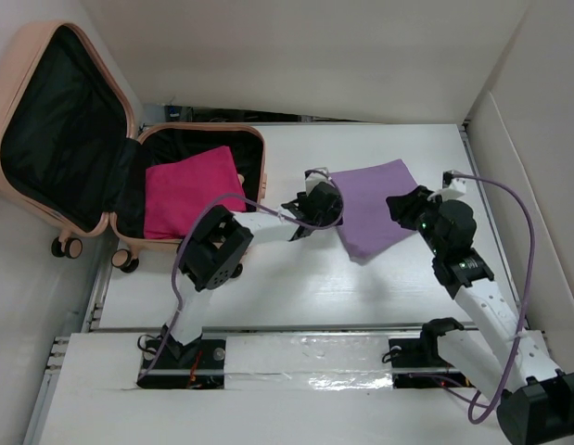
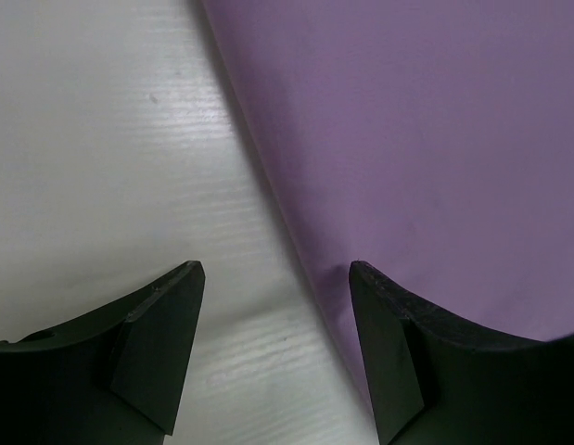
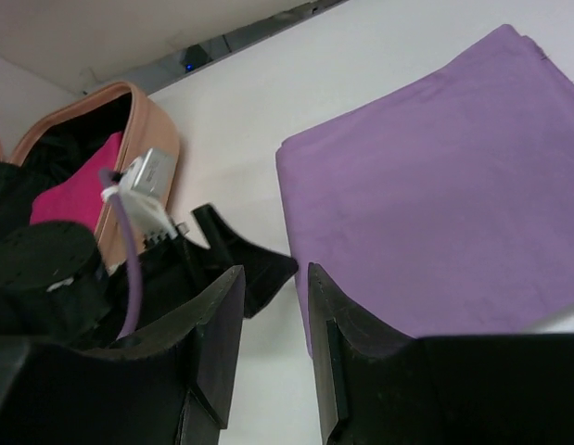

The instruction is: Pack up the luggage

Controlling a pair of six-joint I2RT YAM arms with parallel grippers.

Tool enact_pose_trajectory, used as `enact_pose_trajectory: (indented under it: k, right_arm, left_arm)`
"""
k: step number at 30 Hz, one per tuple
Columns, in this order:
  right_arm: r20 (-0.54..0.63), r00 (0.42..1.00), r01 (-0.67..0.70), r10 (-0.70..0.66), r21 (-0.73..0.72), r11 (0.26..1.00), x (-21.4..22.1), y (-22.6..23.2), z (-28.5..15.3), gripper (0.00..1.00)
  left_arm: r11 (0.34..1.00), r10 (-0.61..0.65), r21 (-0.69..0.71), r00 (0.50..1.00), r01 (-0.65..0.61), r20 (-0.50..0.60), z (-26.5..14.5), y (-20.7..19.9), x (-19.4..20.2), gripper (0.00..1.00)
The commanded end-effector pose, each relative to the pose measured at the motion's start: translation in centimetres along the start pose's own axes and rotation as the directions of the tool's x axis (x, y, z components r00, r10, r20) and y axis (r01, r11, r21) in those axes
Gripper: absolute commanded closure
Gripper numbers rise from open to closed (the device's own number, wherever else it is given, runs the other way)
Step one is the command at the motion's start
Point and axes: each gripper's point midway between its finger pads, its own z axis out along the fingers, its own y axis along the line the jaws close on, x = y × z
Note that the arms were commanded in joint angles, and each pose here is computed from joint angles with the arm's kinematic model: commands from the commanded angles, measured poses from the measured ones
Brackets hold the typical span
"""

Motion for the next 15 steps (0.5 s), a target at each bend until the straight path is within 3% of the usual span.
enact_pose_trajectory:
  k: [1,5,12,15]
  right_arm:
    - [0.052,0.998,0.041,-0.036,-0.107,0.993,-1.5,2.1,-0.3,0.61]
    - [0.068,0.997,0.048,-0.040,-0.118,0.992,-1.6,2.1,-0.8,0.61]
    - [0.107,0.994,0.055,-0.040,-0.140,0.989,-2.2,2.6,-2.2,0.61]
    - [0.110,0.993,0.056,-0.040,-0.146,0.988,-2.2,2.6,-2.5,0.61]
  left_arm:
    - [0.999,-0.035,0.031,0.999,0.034,0.034,0.9,-2.1,-2.4,0.39]
    - [0.999,-0.011,-0.033,1.000,0.010,-0.004,3.0,-1.3,-1.8,0.40]
    - [0.999,-0.033,-0.024,0.999,0.032,-0.039,5.0,-2.0,-0.8,0.44]
    - [0.998,-0.057,0.007,0.998,0.058,-0.032,5.4,-2.8,-0.9,0.53]
